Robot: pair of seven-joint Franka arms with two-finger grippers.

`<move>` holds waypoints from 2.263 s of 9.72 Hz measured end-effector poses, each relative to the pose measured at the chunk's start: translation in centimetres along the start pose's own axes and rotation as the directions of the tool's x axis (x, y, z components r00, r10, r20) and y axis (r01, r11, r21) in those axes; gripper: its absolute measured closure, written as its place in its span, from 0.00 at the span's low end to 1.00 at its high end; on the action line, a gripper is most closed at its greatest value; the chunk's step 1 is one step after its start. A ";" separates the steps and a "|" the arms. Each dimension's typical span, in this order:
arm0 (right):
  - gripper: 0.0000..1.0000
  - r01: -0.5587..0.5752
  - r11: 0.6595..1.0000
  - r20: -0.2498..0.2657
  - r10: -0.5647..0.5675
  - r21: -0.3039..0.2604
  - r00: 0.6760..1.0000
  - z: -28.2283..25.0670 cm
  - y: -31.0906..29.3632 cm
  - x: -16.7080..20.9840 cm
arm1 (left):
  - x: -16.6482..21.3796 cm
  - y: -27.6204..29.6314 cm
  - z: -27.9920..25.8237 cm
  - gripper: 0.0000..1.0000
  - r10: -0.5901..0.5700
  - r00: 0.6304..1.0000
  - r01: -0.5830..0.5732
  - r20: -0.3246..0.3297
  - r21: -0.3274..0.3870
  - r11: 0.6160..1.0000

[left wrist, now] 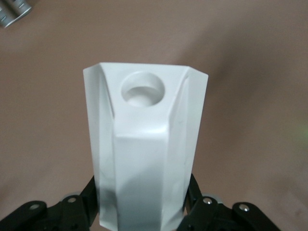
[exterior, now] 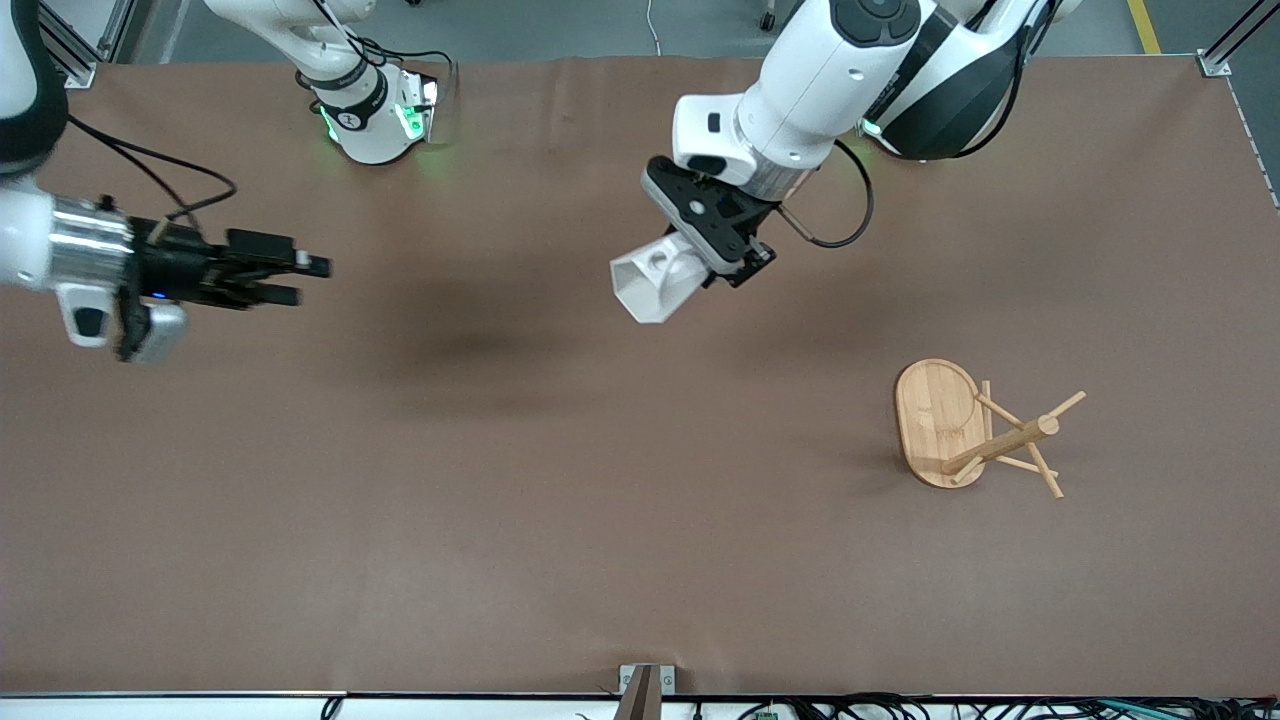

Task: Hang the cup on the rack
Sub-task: 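Carry the cup with the left gripper to the wooden rack while the right gripper retracts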

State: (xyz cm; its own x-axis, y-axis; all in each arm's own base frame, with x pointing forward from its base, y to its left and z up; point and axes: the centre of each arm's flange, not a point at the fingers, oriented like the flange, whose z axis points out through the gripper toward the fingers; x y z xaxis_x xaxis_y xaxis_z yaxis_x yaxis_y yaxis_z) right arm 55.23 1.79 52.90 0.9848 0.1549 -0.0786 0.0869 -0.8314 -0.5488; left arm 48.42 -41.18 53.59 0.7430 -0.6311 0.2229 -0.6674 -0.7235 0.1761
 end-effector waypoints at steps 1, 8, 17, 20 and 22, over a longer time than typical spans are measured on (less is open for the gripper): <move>0.00 0.012 0.990 -0.018 -0.015 -0.138 1.000 -2.7 0.5 -0.6 | -0.3 -0.2 0.3 0.30 -0.090 0.996 0.089 0.025 0.025 0.996; 0.00 -0.084 0.840 -0.164 -0.007 -0.536 0.986 -14.4 -1.3 -2.2 | -3.4 -10.9 1.8 0.30 -0.616 0.786 0.597 0.056 0.188 0.780; 0.00 -0.162 0.835 -0.174 0.081 -0.526 0.981 -15.6 -0.4 -3.4 | -8.2 -20.9 3.6 0.30 -0.531 0.836 0.499 0.136 0.212 0.840; 0.00 -0.245 0.824 -0.214 0.154 -0.510 0.965 -15.3 -0.6 -3.3 | -9.1 -24.0 5.4 0.30 -0.492 0.863 0.468 0.115 0.189 0.864; 0.00 -0.252 0.823 -0.215 0.162 -0.509 0.963 -15.0 -0.9 -3.2 | -9.9 -26.0 5.3 0.30 -0.484 0.868 0.461 0.109 0.184 0.868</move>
State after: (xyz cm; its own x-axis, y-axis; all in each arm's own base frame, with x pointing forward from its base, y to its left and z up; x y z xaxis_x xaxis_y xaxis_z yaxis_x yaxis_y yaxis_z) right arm 54.25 -5.99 66.17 0.9949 -0.1003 0.0147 -0.1002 -0.9949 -0.0087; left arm 58.71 -17.63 41.70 0.9737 -0.2280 0.0040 -0.2276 -0.9705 0.0794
